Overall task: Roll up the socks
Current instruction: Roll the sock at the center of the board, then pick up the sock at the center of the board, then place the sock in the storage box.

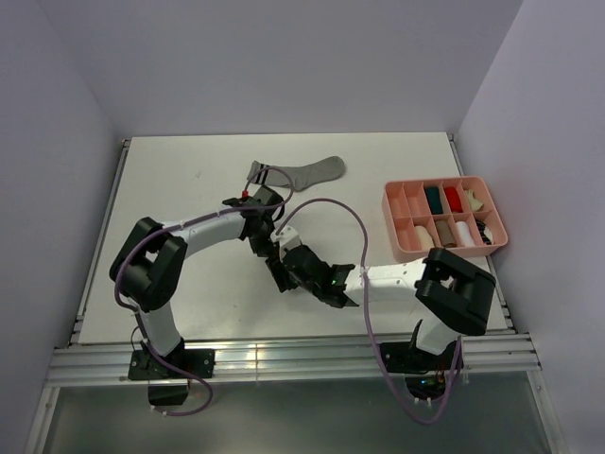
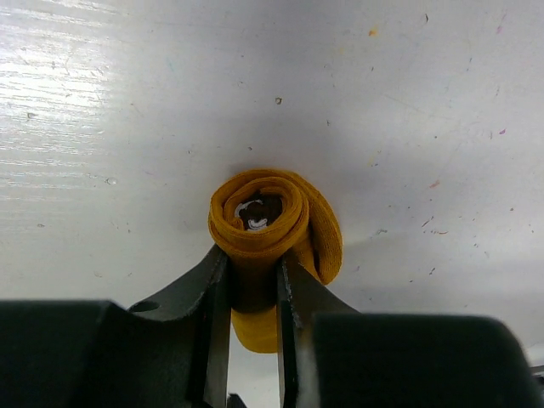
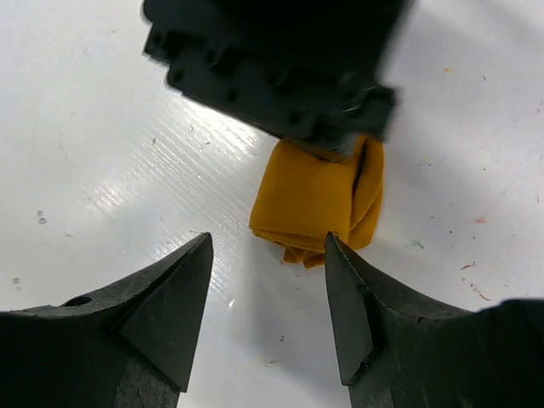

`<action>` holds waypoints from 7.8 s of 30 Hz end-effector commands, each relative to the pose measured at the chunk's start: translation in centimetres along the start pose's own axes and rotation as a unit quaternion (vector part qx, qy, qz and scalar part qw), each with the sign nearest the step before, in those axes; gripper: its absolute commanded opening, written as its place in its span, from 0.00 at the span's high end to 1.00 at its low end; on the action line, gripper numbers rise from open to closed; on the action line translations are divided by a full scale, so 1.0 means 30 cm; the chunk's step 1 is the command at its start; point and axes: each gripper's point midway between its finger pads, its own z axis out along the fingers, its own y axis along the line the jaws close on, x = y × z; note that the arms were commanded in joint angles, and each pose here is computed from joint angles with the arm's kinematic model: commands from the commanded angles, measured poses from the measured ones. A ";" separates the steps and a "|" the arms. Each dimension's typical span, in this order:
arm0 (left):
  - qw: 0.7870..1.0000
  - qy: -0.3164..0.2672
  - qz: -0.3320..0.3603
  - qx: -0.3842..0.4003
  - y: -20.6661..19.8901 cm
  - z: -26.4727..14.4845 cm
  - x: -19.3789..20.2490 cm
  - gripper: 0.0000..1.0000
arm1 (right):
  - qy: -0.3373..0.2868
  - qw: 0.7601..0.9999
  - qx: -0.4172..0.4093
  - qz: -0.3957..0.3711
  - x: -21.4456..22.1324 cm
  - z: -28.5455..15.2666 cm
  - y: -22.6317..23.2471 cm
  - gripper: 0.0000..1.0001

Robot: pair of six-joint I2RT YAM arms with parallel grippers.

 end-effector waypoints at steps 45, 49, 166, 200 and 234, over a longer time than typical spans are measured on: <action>0.992 0.003 -0.088 0.094 0.011 -0.043 -0.026 0.41 | 0.070 0.976 -0.137 0.156 0.171 0.048 -0.004 1.00; 0.990 -0.013 -0.099 0.101 0.024 -0.059 -0.056 0.41 | 0.069 0.965 -0.164 0.191 0.161 0.047 -0.004 1.00; 0.912 -0.410 -0.007 -0.017 0.484 -0.878 -0.432 0.25 | 0.050 0.815 0.576 0.040 -0.255 -0.671 -1.316 1.00; 0.920 -0.392 -0.017 0.001 0.489 -0.772 -0.365 0.26 | 0.173 0.897 0.408 -0.002 0.002 -0.281 -1.342 1.00; 0.918 -0.396 -0.004 0.020 0.479 -0.780 -0.340 0.26 | 0.171 0.922 0.318 0.141 -0.024 -0.391 -1.393 0.38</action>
